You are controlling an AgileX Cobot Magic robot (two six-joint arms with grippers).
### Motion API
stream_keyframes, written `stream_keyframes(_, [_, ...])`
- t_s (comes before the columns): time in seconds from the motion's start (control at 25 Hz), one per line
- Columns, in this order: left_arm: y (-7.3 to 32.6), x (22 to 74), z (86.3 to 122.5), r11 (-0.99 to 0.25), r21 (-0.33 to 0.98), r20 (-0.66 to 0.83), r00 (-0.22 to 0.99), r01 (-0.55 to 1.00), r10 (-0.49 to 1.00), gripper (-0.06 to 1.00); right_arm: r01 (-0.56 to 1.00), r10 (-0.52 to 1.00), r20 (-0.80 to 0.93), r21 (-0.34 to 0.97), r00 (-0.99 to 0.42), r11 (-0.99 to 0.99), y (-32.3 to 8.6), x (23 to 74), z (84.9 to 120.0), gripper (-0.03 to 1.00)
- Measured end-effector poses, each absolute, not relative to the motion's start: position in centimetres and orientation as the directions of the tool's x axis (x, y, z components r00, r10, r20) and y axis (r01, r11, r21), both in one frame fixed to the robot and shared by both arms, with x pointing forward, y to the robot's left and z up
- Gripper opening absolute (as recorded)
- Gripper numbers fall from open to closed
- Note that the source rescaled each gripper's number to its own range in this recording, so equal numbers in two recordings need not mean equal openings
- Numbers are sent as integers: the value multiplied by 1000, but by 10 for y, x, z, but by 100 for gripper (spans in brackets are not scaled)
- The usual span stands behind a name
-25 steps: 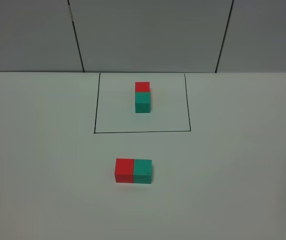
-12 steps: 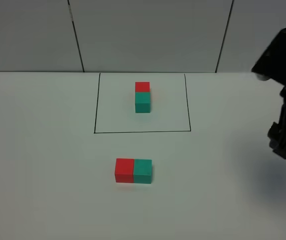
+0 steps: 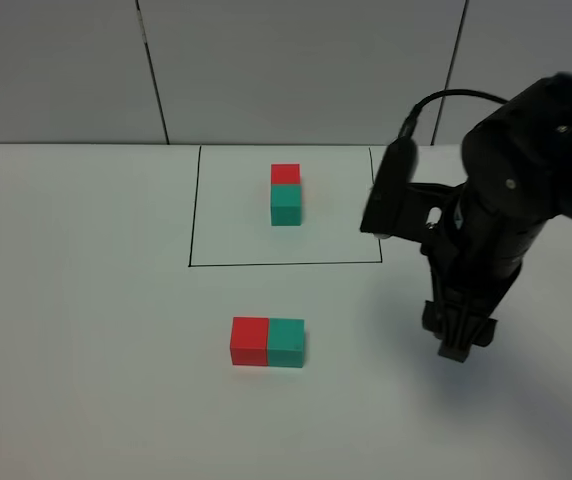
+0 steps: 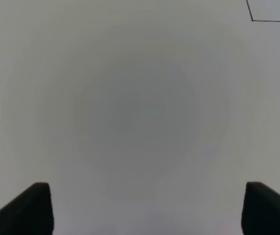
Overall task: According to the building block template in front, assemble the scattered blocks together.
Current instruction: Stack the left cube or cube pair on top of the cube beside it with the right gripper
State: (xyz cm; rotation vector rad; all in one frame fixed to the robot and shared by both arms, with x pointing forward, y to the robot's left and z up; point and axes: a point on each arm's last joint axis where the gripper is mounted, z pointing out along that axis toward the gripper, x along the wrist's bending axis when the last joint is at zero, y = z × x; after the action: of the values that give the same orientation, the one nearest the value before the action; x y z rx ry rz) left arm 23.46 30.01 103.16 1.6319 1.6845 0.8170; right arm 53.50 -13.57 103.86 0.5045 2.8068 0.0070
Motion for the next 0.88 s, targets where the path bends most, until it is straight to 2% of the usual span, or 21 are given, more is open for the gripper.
stream_keyframes(0.4, [300,235,1032,33,802,-28,-18,597,999,94,282,292,-231,75,-928,956,-104,557,991,100])
stream_keyframes(0.88, [300,235,1032,33,802,-28,-18,597,999,94,219,245,-152,169,-958,961,-43,576,977,98])
